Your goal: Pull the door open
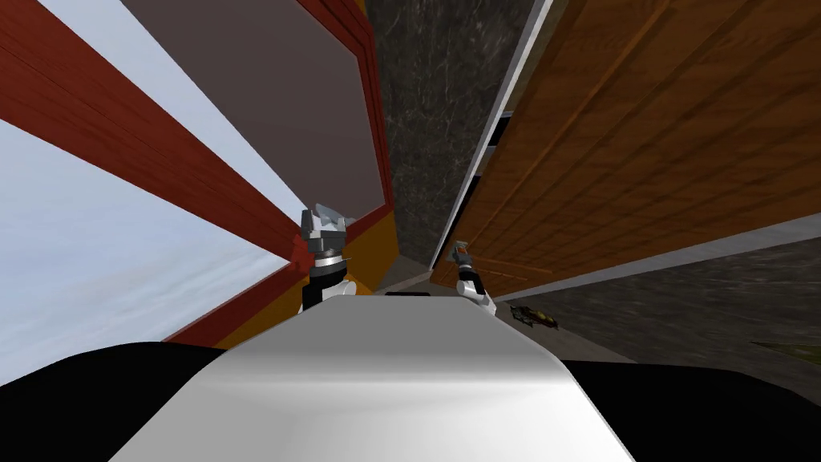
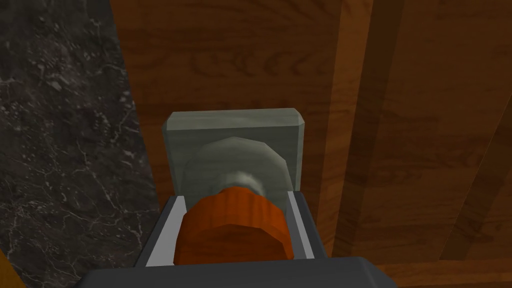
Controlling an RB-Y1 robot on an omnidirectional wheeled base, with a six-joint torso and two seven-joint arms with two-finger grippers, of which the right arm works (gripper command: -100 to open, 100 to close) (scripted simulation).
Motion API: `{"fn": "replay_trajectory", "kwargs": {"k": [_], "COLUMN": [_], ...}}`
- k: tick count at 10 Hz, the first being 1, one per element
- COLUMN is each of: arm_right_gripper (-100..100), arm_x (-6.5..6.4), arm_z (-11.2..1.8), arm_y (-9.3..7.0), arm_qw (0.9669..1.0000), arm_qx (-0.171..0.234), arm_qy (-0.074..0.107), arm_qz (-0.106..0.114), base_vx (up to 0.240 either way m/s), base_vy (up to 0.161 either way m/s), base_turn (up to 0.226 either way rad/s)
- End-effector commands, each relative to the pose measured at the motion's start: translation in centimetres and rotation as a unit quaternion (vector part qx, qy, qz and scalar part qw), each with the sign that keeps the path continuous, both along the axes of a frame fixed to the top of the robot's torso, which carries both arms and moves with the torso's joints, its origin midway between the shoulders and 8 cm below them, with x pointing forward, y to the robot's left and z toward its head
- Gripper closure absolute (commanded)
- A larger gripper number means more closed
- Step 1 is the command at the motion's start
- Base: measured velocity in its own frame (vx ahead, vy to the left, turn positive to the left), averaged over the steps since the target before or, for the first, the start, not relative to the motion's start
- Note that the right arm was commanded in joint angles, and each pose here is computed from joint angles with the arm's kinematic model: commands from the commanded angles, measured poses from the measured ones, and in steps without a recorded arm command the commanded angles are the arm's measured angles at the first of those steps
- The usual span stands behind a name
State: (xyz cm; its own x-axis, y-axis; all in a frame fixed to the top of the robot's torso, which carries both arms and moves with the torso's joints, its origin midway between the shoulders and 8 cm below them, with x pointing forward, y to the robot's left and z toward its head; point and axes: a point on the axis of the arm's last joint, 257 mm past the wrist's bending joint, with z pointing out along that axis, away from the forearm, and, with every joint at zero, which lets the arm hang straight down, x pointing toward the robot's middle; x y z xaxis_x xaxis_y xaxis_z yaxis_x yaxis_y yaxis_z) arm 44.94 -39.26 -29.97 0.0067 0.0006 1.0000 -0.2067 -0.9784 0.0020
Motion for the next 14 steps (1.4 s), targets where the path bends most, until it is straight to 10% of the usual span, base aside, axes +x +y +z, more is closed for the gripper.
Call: {"fn": "replay_trajectory", "kwargs": {"k": [1, 14], "arm_right_gripper": [100, 100], "arm_x": [0.0, -2.5], "arm_z": [0.0, 0.0], "arm_y": [0.0, -1.1], "arm_qw": [1.0000, 0.9991], "arm_qx": [0.000, 0.000], "arm_qy": [0.000, 0.000], "arm_qz": [0.000, 0.043], "base_vx": [-0.024, -0.199], "base_vy": [0.000, -0.039], "base_turn": [0.034, 0.143]}}
